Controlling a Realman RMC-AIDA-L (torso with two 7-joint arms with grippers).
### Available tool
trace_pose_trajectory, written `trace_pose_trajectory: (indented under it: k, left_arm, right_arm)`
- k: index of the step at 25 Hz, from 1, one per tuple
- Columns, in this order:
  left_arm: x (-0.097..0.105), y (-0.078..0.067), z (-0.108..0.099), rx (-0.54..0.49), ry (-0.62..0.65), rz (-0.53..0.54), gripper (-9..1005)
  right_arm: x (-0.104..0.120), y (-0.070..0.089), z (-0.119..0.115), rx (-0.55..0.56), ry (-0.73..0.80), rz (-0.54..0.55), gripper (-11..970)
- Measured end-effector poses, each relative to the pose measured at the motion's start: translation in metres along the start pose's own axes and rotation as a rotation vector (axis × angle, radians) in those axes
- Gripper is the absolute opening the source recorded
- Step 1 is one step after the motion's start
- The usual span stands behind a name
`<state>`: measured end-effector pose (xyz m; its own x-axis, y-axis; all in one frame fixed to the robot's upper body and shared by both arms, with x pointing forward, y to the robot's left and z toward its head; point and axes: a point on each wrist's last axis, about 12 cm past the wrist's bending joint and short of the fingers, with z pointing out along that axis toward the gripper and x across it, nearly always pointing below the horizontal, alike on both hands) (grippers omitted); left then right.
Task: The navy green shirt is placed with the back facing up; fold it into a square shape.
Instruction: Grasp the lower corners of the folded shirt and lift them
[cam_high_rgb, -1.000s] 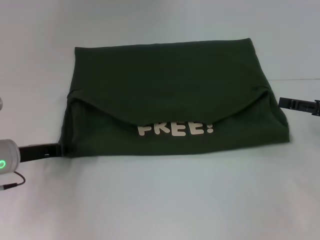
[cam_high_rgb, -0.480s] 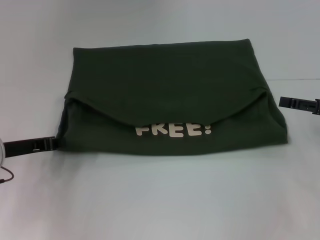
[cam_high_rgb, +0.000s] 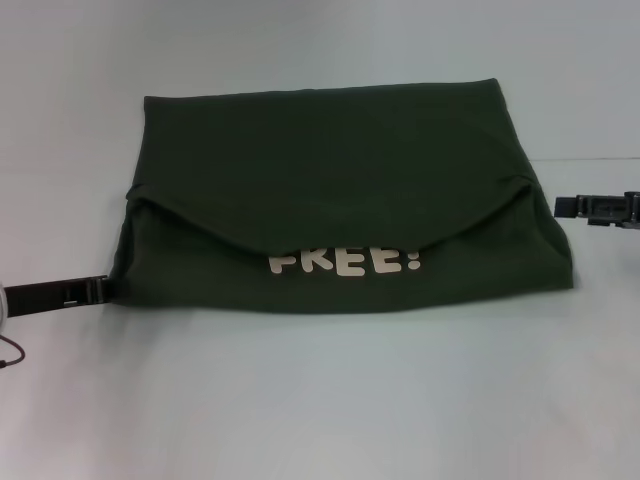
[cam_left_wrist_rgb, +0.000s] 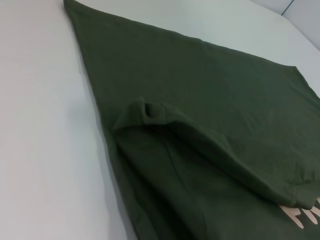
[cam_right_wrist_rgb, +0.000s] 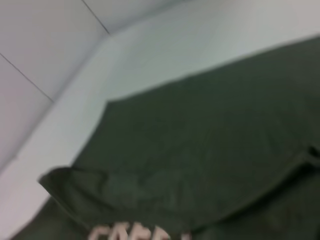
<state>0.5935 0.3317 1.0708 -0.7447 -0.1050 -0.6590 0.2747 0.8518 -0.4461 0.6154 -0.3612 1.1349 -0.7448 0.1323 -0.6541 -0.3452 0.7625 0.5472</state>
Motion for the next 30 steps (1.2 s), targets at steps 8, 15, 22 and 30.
trace_pose_trajectory:
  k: [8, 15, 22, 30]
  left_arm:
    - [-0.001, -0.002, 0.001, 0.006, 0.006, 0.006, 2]
    - [0.0, -0.002, 0.002, 0.008, 0.008, 0.005, 2]
    - [0.001, -0.003, 0.002, 0.009, 0.009, 0.005, 2]
    - [0.002, -0.002, 0.002, 0.009, 0.009, 0.003, 2]
  right_arm:
    - [-0.024, 0.008, 0.015, 0.144, 0.199, -0.029, 875]
    - [-0.022, 0.011, 0.036, 0.228, 0.237, -0.087, 873]
    - [-0.01, 0.015, 0.053, 0.249, 0.239, -0.127, 872]
    - [0.002, 0.014, 0.066, 0.279, 0.238, -0.153, 873]
